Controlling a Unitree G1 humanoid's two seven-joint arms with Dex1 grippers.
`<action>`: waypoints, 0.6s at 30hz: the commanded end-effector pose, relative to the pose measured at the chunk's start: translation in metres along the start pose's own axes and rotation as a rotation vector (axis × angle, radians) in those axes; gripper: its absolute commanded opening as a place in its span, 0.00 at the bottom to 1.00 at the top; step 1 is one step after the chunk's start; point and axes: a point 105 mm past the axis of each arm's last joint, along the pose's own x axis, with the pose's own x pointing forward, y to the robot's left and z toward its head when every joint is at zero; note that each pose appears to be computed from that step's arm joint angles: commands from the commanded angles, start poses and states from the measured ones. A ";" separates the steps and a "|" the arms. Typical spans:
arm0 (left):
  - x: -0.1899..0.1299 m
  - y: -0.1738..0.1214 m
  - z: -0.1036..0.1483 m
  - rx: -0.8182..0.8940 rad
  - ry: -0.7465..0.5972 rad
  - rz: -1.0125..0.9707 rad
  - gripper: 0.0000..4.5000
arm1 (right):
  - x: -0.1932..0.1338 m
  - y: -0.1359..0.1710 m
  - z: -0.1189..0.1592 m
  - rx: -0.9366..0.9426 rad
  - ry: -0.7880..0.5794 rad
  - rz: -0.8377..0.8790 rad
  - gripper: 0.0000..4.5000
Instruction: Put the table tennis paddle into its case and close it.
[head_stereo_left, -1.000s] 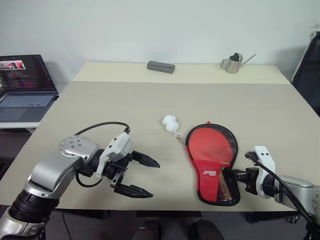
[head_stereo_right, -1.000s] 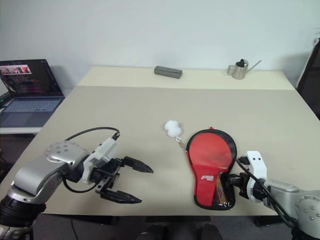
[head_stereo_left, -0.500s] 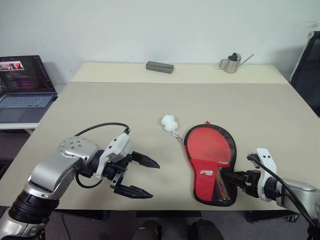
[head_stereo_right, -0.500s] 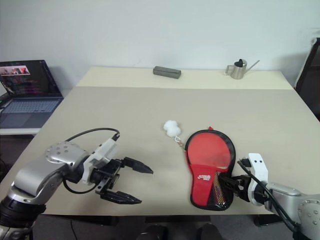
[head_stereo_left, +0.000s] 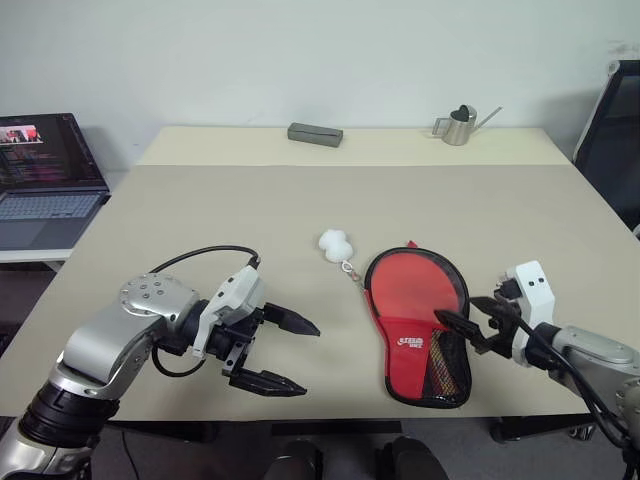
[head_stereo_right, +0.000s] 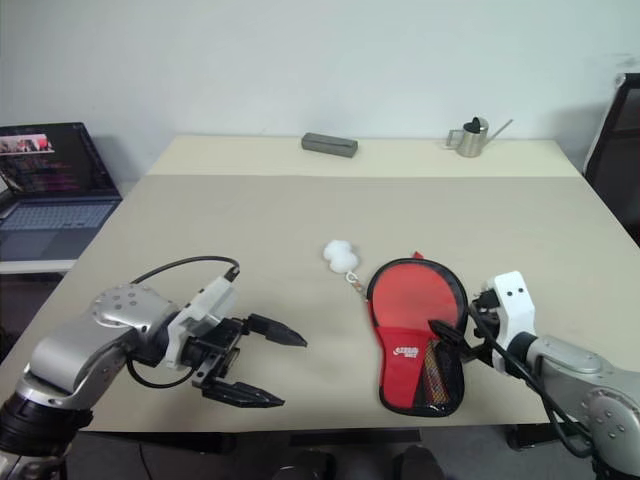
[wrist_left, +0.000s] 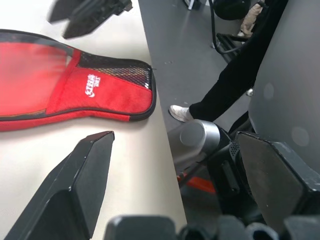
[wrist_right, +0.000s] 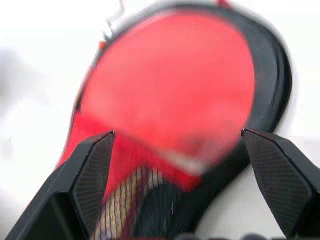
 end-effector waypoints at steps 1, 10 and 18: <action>-0.009 0.023 0.013 0.056 -0.048 0.138 0.95 | 0.016 0.021 0.031 -0.090 -0.145 0.109 0.99; -0.033 0.079 0.027 0.094 -0.122 0.474 0.95 | 0.054 0.033 0.042 -0.196 -0.239 0.184 0.99; -0.049 0.108 0.019 0.121 -0.086 0.686 0.95 | 0.071 0.024 0.008 -0.118 -0.210 0.165 0.99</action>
